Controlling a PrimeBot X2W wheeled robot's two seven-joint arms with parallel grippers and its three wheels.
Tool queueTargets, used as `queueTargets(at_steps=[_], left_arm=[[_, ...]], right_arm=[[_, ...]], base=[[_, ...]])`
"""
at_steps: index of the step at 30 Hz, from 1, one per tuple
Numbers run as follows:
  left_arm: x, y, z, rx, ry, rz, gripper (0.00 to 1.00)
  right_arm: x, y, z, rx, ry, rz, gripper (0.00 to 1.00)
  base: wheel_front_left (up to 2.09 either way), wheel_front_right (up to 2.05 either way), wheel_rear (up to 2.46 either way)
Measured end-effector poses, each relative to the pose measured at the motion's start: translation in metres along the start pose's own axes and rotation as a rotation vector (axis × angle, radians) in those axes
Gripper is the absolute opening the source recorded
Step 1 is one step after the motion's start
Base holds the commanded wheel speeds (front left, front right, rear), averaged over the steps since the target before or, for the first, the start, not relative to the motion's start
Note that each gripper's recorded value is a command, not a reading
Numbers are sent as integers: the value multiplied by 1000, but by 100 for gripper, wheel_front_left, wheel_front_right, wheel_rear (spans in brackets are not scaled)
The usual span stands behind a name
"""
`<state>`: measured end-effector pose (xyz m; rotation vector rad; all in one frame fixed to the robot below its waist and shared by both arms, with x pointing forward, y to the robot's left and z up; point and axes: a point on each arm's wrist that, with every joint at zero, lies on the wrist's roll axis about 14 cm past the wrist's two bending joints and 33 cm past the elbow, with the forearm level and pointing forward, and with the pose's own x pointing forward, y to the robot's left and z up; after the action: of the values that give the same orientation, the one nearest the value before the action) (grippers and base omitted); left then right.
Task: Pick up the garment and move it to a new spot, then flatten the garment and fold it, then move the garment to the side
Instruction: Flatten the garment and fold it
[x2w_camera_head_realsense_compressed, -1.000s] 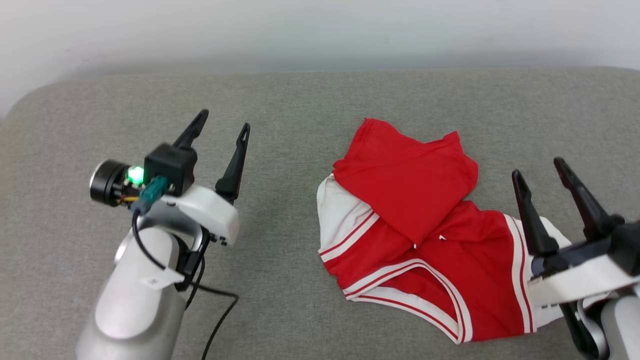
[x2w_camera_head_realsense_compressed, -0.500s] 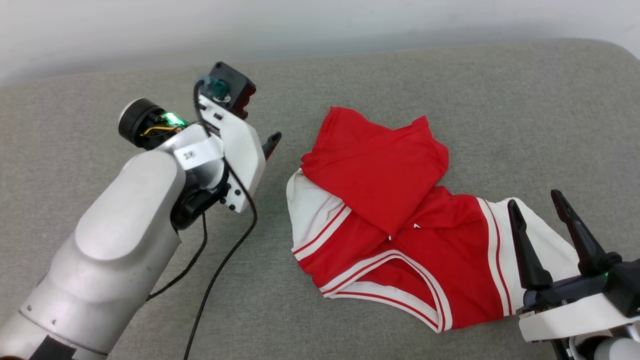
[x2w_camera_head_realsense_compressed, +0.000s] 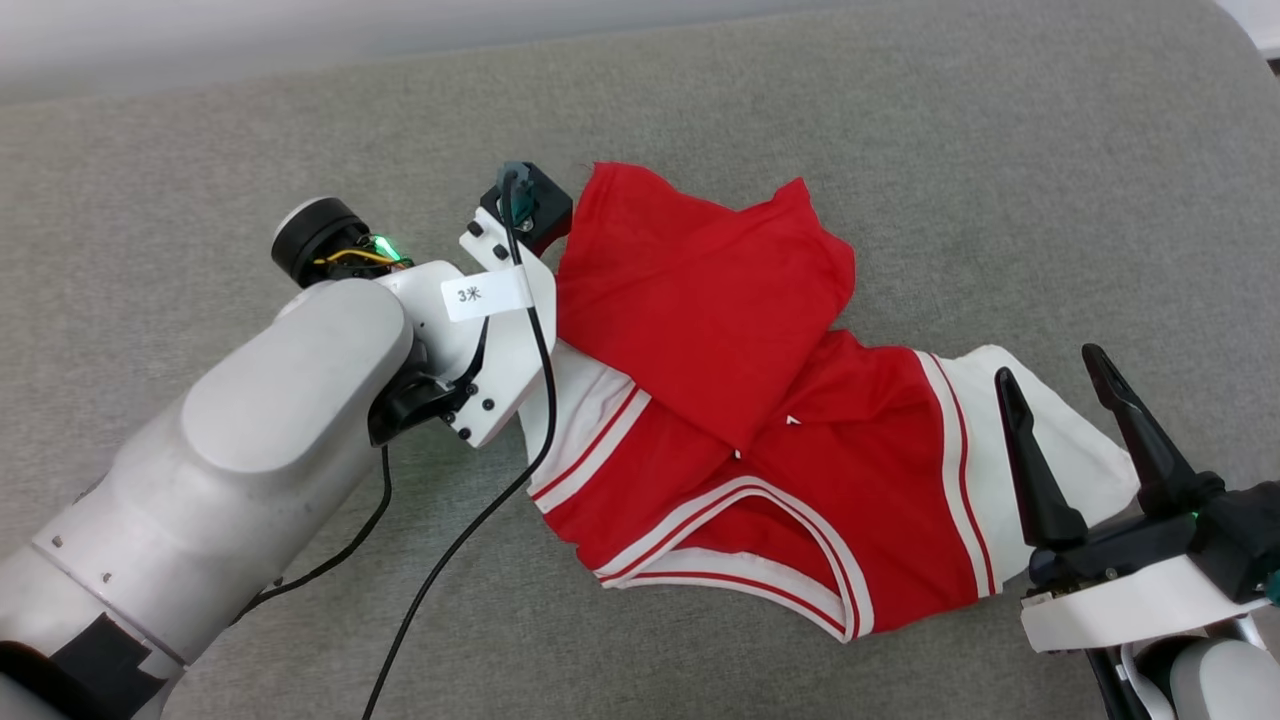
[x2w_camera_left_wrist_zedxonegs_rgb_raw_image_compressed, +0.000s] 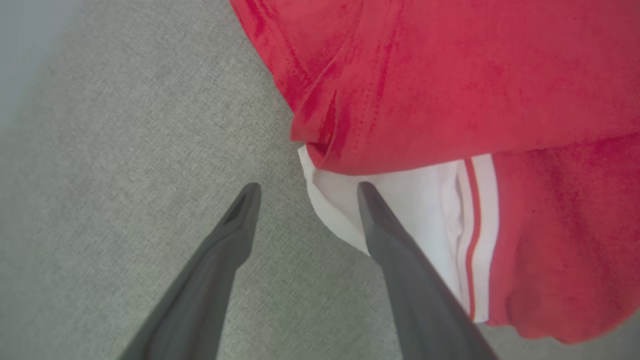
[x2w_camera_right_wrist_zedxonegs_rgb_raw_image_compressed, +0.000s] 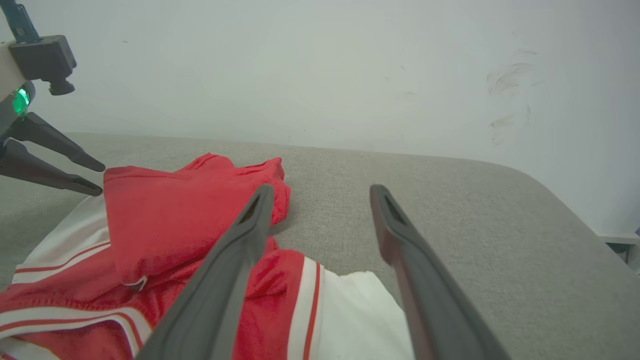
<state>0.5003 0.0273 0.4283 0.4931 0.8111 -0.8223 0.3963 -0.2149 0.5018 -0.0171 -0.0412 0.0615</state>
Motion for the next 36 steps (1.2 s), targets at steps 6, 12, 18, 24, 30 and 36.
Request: queueTargets(at_steps=[6, 12, 18, 24, 30, 36], left_arm=[[31, -7, -33, 16, 113, -48, 100], [38, -13, -39, 44, 125, -75, 0], [23, -13, -23, 56, 5, -59, 0], [-17, 8, 17, 10, -230, 35, 0], [-62, 24, 4, -117, -366, 153, 0], [-100, 33, -46, -281, -405, 287, 0]], right_arm=[[2, -6, -18, -3, 47, -18, 100], [3, -9, -22, -6, 55, -24, 100], [4, -3, -15, -8, 29, -6, 100], [-1, 4, -5, -5, 1, 11, 100], [-5, 15, 6, 7, -30, 37, 100], [-6, 24, 12, 16, -46, 60, 100]], base=[[0, 0, 0], [0, 0, 0], [0, 0, 0], [0, 0, 0], [0, 0, 0], [0, 0, 0]])
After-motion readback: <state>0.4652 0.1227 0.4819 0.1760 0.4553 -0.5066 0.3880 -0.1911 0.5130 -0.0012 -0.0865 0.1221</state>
